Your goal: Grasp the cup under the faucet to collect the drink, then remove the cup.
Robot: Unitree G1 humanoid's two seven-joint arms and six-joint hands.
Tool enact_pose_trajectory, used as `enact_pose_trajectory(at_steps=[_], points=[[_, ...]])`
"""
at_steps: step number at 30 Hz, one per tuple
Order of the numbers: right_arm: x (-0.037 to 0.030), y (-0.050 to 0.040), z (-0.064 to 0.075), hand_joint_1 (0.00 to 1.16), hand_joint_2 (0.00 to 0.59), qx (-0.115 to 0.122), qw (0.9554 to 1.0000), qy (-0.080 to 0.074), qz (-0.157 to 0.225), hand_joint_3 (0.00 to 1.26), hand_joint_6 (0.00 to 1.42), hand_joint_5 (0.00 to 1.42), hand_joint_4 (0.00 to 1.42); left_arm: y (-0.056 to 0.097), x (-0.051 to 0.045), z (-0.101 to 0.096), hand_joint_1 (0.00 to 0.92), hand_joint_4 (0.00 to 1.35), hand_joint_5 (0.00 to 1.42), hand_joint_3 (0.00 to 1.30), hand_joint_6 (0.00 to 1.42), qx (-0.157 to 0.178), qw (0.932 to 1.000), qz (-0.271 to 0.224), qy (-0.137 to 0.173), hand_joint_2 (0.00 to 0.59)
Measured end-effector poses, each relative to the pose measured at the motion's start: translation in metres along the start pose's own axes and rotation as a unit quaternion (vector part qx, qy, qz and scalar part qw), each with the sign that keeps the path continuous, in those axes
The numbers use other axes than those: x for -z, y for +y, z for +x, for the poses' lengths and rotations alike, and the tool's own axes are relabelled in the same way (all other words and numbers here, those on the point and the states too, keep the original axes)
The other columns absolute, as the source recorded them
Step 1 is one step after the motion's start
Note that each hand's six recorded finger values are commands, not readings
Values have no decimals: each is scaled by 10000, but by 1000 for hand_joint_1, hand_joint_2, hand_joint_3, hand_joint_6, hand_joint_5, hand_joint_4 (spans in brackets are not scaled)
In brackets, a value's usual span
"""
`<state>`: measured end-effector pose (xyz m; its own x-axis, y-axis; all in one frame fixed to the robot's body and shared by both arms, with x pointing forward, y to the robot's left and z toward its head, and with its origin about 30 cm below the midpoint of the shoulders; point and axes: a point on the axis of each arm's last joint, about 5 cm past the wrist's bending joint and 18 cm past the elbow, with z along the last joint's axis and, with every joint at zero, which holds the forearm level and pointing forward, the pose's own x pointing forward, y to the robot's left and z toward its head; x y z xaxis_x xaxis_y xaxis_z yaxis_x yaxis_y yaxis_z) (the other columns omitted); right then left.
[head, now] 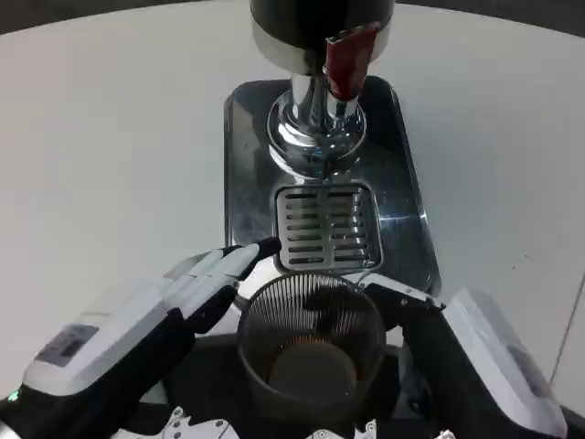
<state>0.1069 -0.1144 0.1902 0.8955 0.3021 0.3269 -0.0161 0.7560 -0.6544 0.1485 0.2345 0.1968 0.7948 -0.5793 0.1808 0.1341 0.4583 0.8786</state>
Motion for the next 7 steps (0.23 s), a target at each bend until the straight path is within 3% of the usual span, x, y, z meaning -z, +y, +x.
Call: enact_pose_trajectory(at_steps=[7], points=[[4, -5, 0, 1033, 139, -2, 10000, 10, -13, 952, 1310, 1075, 1097, -4, 12, -2, 0, 0, 0, 0, 0, 7, 10000, -17, 28, 25]])
